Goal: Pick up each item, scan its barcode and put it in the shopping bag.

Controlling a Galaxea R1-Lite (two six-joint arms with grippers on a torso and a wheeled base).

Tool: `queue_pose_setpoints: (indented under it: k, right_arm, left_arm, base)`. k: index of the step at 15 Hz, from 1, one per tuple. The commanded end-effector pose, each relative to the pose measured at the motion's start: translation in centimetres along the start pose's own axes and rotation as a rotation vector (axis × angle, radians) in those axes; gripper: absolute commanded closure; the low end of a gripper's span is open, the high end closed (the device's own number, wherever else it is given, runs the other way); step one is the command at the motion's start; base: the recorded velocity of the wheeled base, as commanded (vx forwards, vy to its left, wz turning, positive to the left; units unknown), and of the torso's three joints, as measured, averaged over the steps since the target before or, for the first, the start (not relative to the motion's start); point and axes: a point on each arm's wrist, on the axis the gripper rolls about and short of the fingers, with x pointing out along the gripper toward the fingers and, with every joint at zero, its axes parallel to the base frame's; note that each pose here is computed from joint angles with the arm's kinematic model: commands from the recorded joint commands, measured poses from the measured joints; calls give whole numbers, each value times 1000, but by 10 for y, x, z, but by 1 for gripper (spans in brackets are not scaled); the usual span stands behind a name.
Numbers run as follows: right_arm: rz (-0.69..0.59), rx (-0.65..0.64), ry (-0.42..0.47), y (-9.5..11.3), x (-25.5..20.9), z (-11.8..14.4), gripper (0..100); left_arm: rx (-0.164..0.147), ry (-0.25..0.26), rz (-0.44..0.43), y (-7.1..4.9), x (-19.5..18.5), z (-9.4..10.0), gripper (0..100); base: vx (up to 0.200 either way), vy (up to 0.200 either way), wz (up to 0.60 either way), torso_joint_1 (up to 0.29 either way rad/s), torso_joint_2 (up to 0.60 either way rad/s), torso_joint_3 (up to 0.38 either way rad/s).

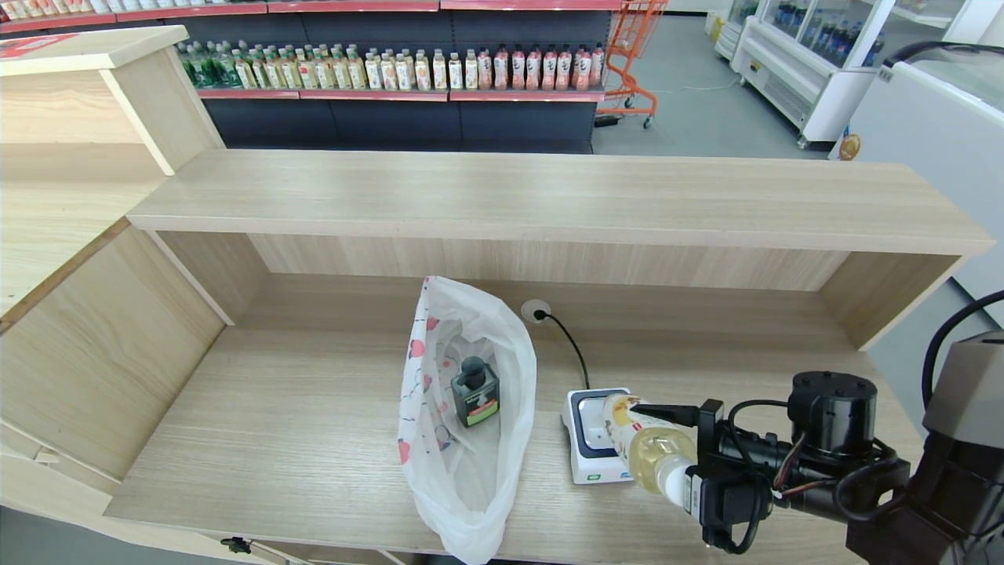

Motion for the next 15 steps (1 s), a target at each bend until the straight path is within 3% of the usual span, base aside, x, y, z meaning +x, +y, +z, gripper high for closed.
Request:
queue_pose_setpoints:
  k: [1, 11, 15]
  right_arm:
    - [11, 9, -1, 2, 1, 0, 100]
    - [-21, 28, -27, 3, 10, -7, 100]
    - [-5, 141, -18, 14, -12, 9, 100]
  left_arm:
    - [-1, 1, 0, 0, 0, 0, 0]
    - [-1, 0, 0, 0, 0, 0, 0]
    - [1, 0, 0, 0, 0, 0, 0]
  base:
    - [0, 0, 0, 0, 0, 0]
    - [0, 0, 0, 0, 0, 0]
    - [0, 0, 0, 0, 0, 0]
